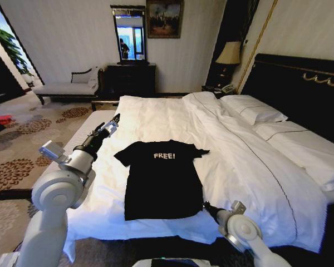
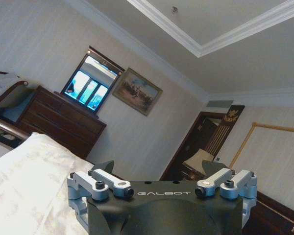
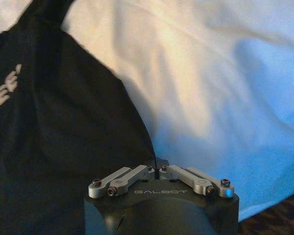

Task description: Fold the clothes on the bed.

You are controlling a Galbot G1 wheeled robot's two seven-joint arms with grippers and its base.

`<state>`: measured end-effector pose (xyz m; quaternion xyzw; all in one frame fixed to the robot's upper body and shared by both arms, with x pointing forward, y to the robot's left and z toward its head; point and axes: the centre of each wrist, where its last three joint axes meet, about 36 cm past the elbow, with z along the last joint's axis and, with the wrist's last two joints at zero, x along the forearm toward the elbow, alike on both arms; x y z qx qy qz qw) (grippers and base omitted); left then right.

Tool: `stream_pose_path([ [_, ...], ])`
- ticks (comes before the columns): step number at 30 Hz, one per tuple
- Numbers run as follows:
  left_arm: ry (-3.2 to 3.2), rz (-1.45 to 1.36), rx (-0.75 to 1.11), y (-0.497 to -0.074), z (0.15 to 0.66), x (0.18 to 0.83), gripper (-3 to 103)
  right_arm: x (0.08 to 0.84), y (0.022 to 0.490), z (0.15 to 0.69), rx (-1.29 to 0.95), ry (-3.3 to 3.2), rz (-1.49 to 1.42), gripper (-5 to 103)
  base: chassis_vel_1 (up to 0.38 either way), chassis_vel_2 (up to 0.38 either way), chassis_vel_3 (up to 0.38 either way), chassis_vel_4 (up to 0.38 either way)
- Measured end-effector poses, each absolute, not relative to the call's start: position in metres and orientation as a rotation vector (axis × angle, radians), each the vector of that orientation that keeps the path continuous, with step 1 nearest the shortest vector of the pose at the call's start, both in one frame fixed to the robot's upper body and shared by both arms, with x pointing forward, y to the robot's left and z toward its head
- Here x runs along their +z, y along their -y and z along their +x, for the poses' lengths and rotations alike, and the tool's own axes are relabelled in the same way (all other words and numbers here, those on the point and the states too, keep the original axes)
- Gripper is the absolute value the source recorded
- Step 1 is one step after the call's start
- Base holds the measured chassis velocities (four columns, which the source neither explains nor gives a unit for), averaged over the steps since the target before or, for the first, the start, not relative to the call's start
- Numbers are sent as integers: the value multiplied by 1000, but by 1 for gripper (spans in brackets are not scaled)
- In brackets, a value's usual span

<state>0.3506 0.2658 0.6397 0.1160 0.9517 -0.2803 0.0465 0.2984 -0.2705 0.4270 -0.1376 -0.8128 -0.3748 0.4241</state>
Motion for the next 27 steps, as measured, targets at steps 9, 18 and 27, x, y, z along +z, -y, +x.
stream_pose_path([
  [9,-2905,348,-854,-267,353,639,100,419,278,283,-924,2001,-411,0,0,0,0,0],
  [18,-2909,340,-848,-269,356,639,100,416,273,267,-891,1975,-441,0,0,0,0,0],
  [27,-2914,332,-847,-270,356,638,100,417,267,259,-871,1989,-469,-3,0,0,0,0],
])
